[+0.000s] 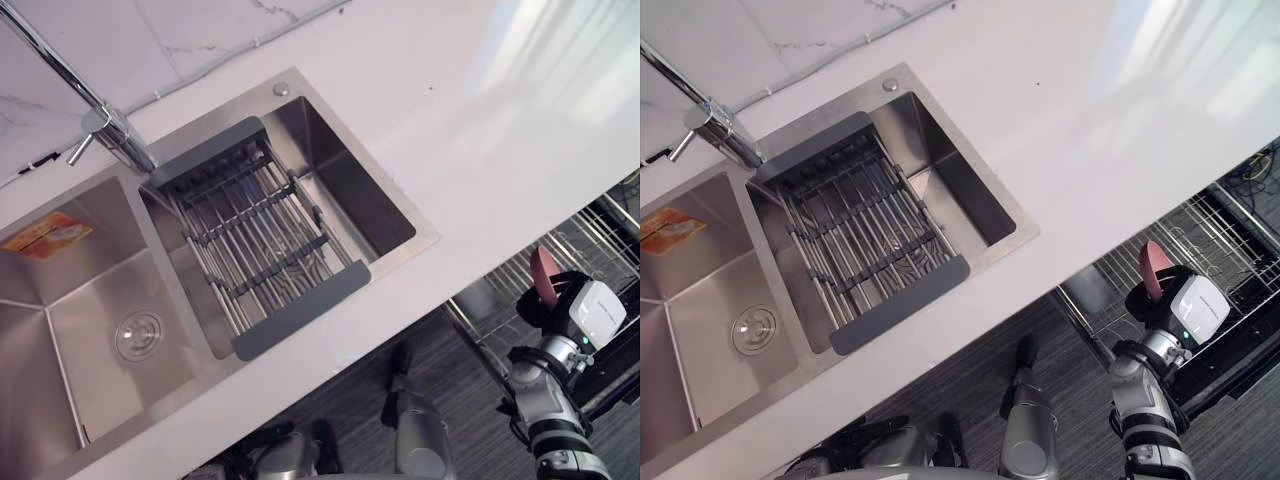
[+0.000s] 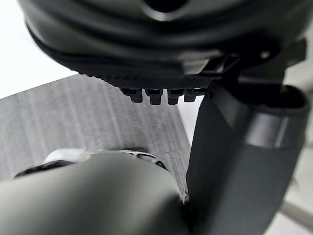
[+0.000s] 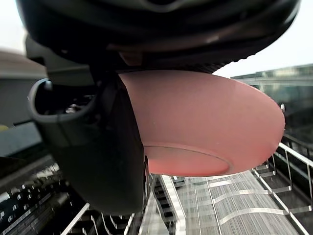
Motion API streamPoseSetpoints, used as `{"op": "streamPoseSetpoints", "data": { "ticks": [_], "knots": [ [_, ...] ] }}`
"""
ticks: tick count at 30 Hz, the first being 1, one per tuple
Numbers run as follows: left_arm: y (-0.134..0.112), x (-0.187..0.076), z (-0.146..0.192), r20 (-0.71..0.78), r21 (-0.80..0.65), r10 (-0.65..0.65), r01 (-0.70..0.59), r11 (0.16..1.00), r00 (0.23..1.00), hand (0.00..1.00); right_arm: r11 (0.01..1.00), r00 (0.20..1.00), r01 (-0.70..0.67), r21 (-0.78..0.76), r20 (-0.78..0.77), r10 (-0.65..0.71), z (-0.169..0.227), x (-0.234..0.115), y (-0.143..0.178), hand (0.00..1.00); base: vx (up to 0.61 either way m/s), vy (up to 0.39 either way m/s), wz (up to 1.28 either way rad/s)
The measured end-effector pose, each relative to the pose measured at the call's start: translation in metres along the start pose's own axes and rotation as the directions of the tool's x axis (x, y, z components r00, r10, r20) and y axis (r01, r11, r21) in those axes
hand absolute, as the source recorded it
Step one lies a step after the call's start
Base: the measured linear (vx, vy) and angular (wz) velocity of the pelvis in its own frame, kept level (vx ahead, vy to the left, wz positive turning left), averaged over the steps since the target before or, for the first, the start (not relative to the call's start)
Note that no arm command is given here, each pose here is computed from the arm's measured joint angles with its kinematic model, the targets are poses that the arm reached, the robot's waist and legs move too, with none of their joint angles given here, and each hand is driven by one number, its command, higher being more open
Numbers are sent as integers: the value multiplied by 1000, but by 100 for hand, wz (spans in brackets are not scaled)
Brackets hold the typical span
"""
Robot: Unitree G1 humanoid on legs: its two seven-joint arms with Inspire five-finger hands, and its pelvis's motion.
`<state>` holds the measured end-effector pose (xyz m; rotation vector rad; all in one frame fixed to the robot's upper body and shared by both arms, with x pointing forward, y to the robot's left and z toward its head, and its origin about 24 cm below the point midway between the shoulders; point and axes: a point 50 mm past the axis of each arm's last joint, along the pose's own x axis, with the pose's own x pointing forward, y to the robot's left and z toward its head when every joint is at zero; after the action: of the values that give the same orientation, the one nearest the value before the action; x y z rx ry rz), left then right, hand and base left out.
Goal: Walk over to the sink, pick up the cup, carry it to the dishwasher, place the cup inside the dishwasher, then close the dishwasher door
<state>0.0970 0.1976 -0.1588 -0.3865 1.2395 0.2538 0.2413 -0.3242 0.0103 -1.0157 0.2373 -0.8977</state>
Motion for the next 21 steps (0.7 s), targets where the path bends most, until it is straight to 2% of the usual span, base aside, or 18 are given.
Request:
{"op": "streamPoseSetpoints", "data": {
  "ticks": [1, 5, 6, 12, 17, 21],
  "knots": [
    [-1, 0, -2, -35, -63, -32, 30, 998, 999, 100, 1000, 1000, -6, -12, -8, 6, 0, 3, 0, 0, 7, -2, 12],
    [-7, 0, 2, -57, -93, -101, 95, 991, 993, 100, 998, 999, -16, -68, -44, 13, -3, 18, -5, 0, 24, -17, 8],
    [-9, 0, 2, -68, -92, -122, 115, 989, 990, 100, 996, 998, -14, -87, -55, 9, -5, 22, -7, 100, 40, -16, 1],
    [-16, 0, 4, -73, -68, -182, 177, 982, 981, 100, 992, 993, 16, -123, -114, -30, -14, 40, -22, 100, 32, -9, 4],
    [-17, 1, 10, -78, 27, -167, 170, 985, 983, 100, 999, 984, 24, -40, -175, -31, -13, 43, -23, 100, 47, -17, 6],
    [-17, 1, 12, -78, 74, -151, 156, 985, 986, 100, 995, 991, 24, 95, -135, -11, -1, 40, -18, 100, 75, 3, -5]
  ]
}}
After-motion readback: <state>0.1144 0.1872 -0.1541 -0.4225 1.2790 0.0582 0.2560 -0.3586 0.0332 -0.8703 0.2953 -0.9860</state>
